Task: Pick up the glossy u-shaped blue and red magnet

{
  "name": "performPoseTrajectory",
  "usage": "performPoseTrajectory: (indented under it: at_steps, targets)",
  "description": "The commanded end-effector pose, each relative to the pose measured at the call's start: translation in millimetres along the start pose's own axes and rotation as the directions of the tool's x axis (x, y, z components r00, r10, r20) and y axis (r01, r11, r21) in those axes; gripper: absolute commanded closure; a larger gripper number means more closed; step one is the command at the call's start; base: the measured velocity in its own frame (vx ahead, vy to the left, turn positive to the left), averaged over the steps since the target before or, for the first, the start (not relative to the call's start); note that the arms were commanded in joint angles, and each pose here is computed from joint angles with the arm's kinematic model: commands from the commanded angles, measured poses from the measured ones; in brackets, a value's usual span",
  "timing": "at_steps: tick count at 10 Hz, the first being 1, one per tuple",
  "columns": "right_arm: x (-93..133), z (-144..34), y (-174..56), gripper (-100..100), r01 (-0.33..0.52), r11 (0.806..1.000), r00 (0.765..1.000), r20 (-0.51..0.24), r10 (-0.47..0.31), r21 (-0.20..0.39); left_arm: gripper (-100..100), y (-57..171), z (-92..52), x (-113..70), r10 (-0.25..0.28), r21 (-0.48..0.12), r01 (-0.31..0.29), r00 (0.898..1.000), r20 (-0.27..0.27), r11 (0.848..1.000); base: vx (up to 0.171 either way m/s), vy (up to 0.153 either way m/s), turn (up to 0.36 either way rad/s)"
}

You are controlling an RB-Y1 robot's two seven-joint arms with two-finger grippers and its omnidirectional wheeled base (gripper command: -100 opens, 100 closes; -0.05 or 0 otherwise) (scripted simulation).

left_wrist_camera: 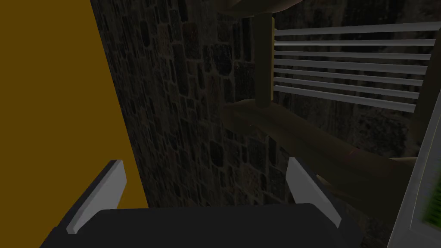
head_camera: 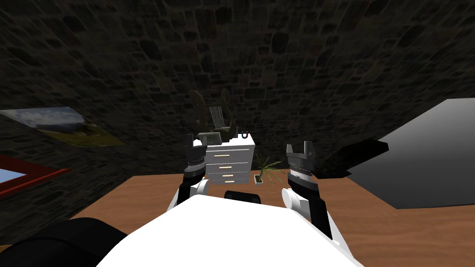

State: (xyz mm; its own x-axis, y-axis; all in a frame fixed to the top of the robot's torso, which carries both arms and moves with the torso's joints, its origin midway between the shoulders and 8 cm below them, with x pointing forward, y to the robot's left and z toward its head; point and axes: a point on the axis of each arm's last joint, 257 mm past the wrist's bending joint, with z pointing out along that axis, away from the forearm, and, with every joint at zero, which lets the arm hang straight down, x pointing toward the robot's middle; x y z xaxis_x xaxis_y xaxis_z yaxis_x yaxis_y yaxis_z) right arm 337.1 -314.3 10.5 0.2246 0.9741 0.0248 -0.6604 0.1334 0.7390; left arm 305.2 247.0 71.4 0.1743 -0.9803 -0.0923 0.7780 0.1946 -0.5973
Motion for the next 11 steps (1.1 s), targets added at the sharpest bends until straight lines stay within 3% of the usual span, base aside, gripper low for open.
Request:
performPoseTrajectory:
  at_steps: [1,5,10,11]
  targets:
    - [5.6,-0.3,-1.3,-100,0.005,1.000,0.999,-0.032,-0.005,0.002,0,0.0,0.0,0.0,0.000,0.000,0.000,1.000,0.000,1.000,0.002,-0.014,0.036]
    - [26.8,-4.4,-8.7,-100,0.022,1.000,0.989,-0.144,-0.020,0.013,0,0.0,0.0,0.0,0.000,0.000,0.000,1.000,0.000,1.000,0.006,-0.061,0.062]
    - [58.8,-18.9,-24.1,-100,0.050,0.998,0.950,-0.310,-0.036,0.035,0,0.0,0.0,0.0,0.000,0.000,0.000,1.000,0.000,1.000,0.005,-0.077,0.074]
    - [69.5,-26.5,-30.9,-100,0.055,0.997,0.933,-0.358,-0.035,0.046,0,0.0,0.0,0.0,0.000,0.000,0.000,1.000,0.000,1.000,0.004,-0.079,0.088]
